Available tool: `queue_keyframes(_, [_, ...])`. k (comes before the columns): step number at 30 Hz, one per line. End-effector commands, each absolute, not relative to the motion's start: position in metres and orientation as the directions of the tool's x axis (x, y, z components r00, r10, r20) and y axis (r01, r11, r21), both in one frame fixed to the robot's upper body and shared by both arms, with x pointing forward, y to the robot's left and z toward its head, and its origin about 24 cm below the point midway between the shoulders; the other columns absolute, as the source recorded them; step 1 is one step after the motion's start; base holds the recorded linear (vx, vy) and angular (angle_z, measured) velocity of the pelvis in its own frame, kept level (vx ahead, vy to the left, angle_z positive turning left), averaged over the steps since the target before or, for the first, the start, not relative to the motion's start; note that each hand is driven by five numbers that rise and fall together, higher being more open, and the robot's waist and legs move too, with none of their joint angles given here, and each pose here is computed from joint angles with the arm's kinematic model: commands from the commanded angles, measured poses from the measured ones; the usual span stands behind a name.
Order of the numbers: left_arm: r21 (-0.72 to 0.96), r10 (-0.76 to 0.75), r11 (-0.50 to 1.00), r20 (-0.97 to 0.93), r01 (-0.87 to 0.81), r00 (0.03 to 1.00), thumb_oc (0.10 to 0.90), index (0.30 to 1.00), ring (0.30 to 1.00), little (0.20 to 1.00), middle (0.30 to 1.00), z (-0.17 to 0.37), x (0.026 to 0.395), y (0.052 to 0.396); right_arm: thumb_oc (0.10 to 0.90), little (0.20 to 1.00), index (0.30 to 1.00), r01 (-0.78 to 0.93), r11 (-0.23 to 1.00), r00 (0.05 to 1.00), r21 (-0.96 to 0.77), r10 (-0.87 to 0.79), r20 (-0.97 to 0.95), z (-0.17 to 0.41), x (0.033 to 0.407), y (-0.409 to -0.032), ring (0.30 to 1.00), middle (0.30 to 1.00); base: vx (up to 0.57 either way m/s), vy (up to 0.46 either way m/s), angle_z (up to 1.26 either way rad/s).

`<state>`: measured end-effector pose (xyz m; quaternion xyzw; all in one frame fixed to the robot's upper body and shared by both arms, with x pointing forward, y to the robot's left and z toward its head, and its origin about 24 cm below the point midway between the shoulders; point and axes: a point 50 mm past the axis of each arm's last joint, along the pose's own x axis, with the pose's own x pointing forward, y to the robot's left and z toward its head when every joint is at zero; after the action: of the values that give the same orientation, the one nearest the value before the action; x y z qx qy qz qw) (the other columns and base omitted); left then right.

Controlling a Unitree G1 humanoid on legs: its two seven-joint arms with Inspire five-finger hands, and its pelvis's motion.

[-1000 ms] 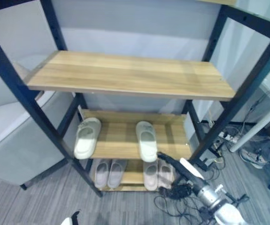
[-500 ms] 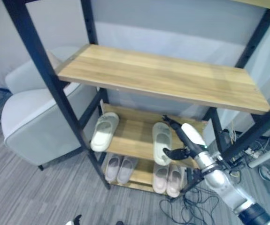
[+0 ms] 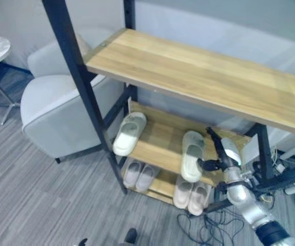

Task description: Arrange the slippers neatly on the shoe rack.

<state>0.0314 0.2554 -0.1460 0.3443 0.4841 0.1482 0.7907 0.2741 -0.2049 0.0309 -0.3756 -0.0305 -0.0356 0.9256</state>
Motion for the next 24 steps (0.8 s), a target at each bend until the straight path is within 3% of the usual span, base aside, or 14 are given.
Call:
queue_keyframes(1, [0.732,0.607,0.681,-0.590,0.035,0.533,0.800,0.900,0.900,0.900,0.900,-0.139,0.050,0.268,0.800,0.900,0.900,0.306,0.766,0.928,-0.565,-0.108,0.356,0.094,0.304,-0.215,0.900,0.900,0.02,0.026,0.11])
queue_keyframes(13, [0.718,0.601,0.696,-0.593,0.014,0.536,0.800,0.900,0.900,0.900,0.900,-0.139,0.054,0.265,0.800,0.900,0.900,0.317,0.850,0.923,-0.420,-0.175,0.343,0.095,0.312,-0.210,0.900,0.900,0.01,0.019,0.09])
queue_keyframes(14, [0.715,0.600,0.699,-0.591,0.006,0.539,0.800,0.900,0.900,0.900,0.900,-0.139,0.055,0.265,0.599,0.599,0.599,0.315,0.852,0.923,-0.417,-0.175,0.342,0.095,0.313,-0.209,0.599,0.599,0.00,0.013,0.06])
queue_keyframes(15, [0.712,0.598,0.703,-0.589,-0.002,0.544,0.800,0.900,0.900,0.900,0.900,-0.138,0.057,0.265,0.433,0.349,0.349,0.307,0.840,0.933,-0.448,-0.171,0.318,0.090,0.316,-0.209,0.349,0.349,0.00,0.012,0.03])
queue_keyframes(16, [0.712,0.598,0.703,-0.589,-0.002,0.544,0.800,0.900,0.900,0.900,0.900,-0.138,0.057,0.265,0.400,0.300,0.300,0.307,0.840,0.933,-0.448,-0.171,0.318,0.090,0.316,-0.209,0.300,0.300,0.00,0.000,0.00])
queue_keyframes(24, [0.708,0.589,0.707,-0.586,-0.002,0.556,0.800,0.900,0.900,0.900,0.900,-0.138,0.062,0.263,0.400,0.300,0.300,0.265,0.815,0.947,-0.516,-0.120,0.298,0.088,0.322,-0.201,0.300,0.300,0.00,-0.001,0.01])
